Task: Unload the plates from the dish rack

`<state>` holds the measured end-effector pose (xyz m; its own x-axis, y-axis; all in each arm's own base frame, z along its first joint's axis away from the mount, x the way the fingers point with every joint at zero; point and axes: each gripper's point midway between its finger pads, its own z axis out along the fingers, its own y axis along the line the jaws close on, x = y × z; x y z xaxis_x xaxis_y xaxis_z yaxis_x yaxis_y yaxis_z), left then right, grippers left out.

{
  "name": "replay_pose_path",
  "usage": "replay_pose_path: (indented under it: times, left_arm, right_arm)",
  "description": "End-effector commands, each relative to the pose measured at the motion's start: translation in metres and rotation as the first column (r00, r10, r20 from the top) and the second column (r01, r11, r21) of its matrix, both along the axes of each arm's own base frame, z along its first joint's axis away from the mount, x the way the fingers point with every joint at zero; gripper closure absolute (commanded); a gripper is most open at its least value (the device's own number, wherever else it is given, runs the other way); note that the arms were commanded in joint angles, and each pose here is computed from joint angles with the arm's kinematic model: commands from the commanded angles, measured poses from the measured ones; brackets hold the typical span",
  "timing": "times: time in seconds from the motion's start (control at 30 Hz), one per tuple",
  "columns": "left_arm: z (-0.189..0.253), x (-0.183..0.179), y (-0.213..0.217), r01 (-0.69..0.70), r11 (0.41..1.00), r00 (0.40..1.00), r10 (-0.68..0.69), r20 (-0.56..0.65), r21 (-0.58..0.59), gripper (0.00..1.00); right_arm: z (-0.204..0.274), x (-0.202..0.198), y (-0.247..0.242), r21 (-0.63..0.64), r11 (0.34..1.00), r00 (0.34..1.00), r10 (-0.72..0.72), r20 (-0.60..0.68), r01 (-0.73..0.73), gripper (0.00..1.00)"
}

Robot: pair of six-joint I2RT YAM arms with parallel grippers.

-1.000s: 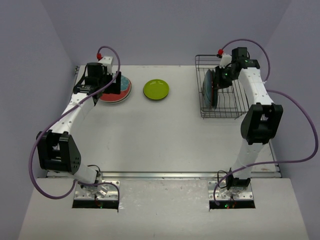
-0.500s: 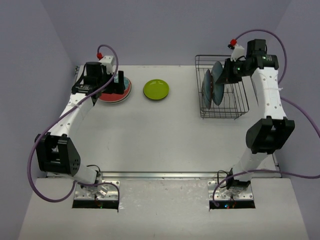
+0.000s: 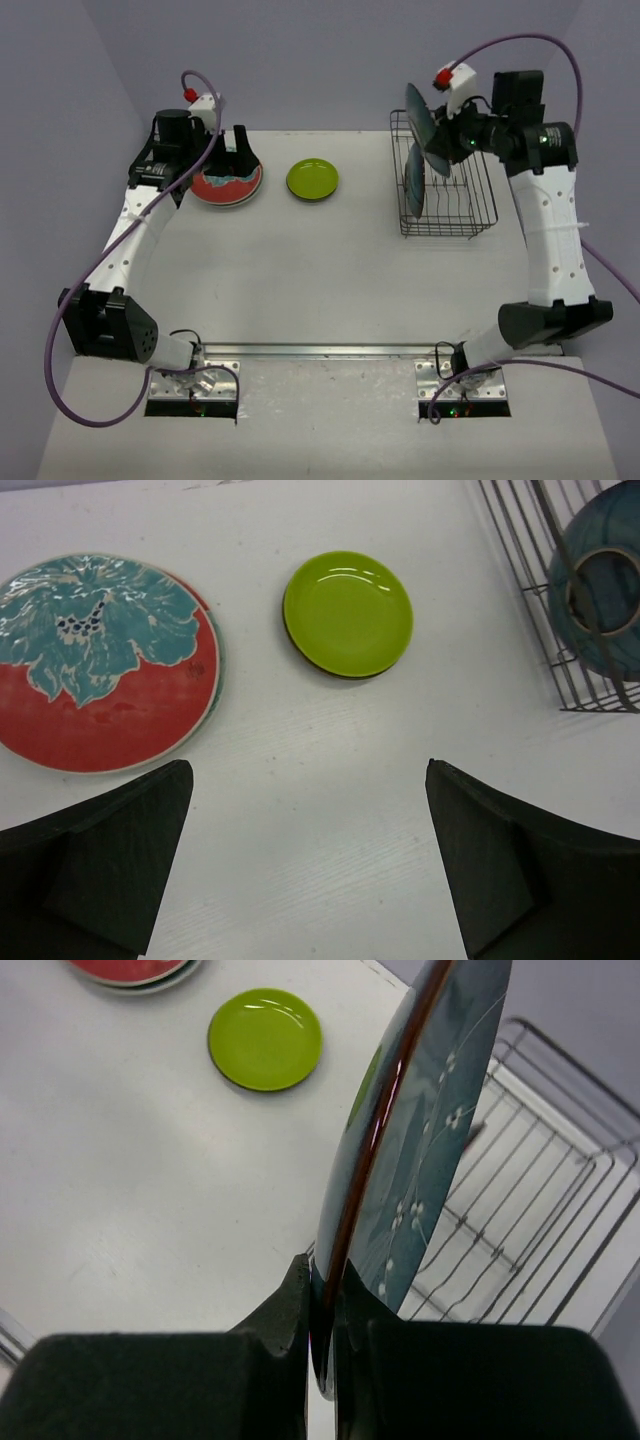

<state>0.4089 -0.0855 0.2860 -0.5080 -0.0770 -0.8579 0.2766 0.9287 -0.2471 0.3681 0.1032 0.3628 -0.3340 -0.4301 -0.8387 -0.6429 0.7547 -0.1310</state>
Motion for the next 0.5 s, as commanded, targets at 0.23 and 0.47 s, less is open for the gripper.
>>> replay_pose_path:
  times: [0.23,0.47]
  left_arm:
    - [0.081,-0.065,-0.061,0.374,0.906,0.927,-0.358,0.113,-0.197,0.06]
    - [0.032,-0.091,-0.075,0.499,0.838,0.856,-0.516,-0.024,-0.22,0.21]
  right_arm:
    - [0.012,-0.084,0.133,-0.771,0.635,0.456,0.699,0.551,-0.041,1.0]
    - [-0.023,-0.119,0.167,-0.815,0.546,0.138,0.807,0.574,0.193,1.0]
